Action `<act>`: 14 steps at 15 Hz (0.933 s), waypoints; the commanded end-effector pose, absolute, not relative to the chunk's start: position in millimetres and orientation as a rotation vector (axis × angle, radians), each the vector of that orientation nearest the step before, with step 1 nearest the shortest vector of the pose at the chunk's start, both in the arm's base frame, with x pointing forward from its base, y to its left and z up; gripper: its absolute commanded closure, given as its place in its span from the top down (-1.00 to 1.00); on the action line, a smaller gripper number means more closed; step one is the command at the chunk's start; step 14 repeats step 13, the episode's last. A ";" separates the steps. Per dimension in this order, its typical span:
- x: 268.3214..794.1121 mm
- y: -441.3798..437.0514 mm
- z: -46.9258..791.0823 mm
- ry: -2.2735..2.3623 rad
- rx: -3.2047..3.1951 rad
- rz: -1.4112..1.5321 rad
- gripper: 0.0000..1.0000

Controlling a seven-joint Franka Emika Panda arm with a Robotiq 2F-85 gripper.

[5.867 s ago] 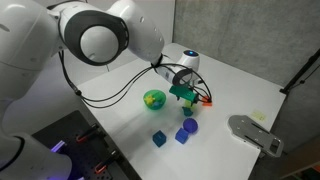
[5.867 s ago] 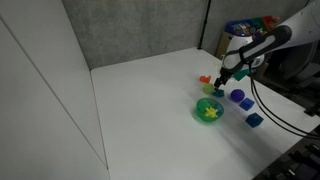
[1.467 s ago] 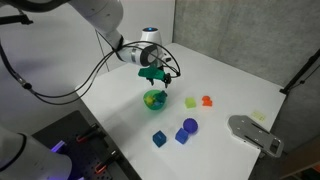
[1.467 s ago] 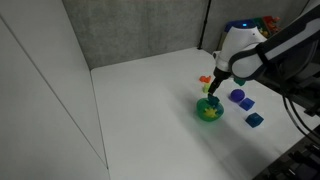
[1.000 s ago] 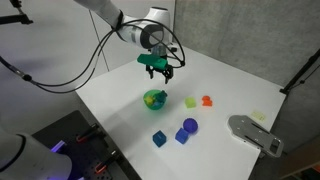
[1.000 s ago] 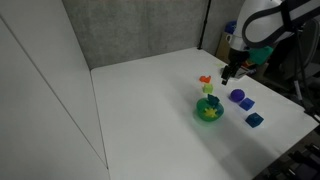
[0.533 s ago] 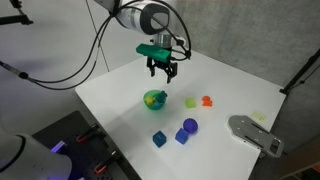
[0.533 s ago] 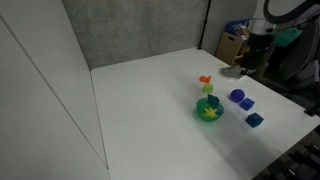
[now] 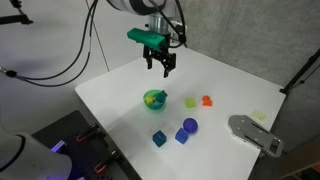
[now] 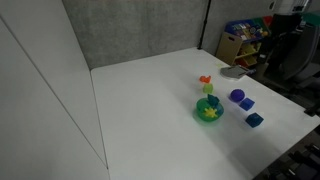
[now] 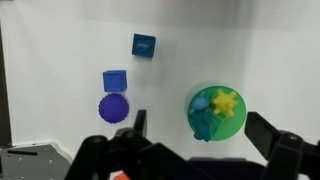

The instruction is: Move the dark green toy from the table to the bowl

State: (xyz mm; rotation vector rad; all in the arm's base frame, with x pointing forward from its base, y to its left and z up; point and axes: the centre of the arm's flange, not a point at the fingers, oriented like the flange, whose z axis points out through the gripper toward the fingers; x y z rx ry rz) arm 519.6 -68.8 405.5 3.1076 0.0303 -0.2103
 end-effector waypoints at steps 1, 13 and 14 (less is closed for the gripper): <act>490.6 -63.3 452.6 -0.080 3.126 -0.150 1.00; 443.8 -80.0 546.5 -0.100 3.141 -0.036 1.00; 443.8 -80.0 546.5 -0.100 3.141 -0.036 1.00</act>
